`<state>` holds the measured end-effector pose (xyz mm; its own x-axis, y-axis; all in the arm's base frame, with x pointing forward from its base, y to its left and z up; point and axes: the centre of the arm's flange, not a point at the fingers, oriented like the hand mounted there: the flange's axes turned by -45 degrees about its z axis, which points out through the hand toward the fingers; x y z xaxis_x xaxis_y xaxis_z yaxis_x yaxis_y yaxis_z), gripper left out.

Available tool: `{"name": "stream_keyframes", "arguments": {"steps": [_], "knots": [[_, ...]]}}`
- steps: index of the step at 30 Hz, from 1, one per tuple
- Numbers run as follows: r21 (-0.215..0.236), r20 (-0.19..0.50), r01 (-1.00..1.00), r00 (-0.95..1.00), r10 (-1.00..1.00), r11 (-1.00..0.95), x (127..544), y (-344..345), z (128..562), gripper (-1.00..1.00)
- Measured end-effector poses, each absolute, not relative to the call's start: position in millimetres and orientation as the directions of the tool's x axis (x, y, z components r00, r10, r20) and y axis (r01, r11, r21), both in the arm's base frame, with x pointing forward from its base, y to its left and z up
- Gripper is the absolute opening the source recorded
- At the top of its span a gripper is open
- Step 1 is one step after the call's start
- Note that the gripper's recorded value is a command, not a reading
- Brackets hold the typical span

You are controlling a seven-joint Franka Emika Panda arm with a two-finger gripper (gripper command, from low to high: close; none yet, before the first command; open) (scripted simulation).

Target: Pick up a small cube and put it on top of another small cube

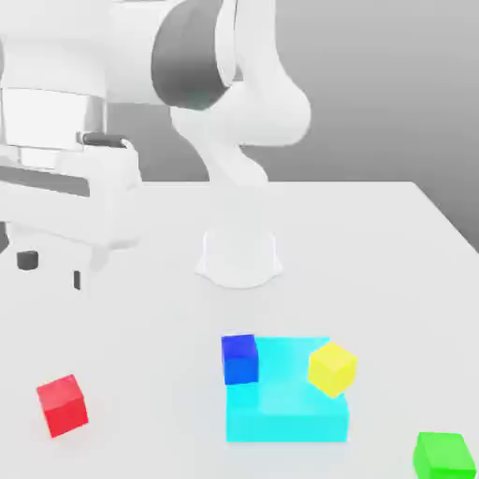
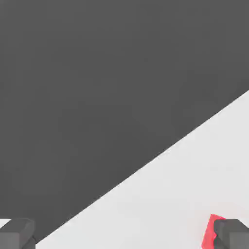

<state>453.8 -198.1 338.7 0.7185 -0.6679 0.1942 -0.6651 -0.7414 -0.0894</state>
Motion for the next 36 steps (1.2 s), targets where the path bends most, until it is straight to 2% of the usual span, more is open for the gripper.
{"name": "stream_keyframes", "arguments": {"steps": [7, 12, 13, 20, 26, 32, 36], "knots": [[-0.013, 0.019, -0.824, 0.567, -0.824, -0.567, 405.6, -242.3, 208.1, 0.0], [0.0, 0.001, -0.838, 0.545, -0.838, -0.545, 398.5, -246.4, 142.0, 0.0], [0.0, 0.001, -0.839, 0.545, -0.839, -0.545, 397.9, -246.2, 134.0, -1.0], [0.0, 0.001, -0.839, 0.544, -0.839, -0.544, 398.0, -246.3, 134.2, -1.0], [-0.003, -0.001, -0.815, 0.58, -0.815, -0.58, 400.5, -234.6, 198.2, -1.0], [-0.015, -0.004, -0.532, 0.847, -0.532, -0.847, 410.6, -126.0, 248.1, -1.0], [-0.015, -0.002, -0.319, 0.948, -0.319, -0.948, 395.8, -70.3, 274.5, -1.0]]}}
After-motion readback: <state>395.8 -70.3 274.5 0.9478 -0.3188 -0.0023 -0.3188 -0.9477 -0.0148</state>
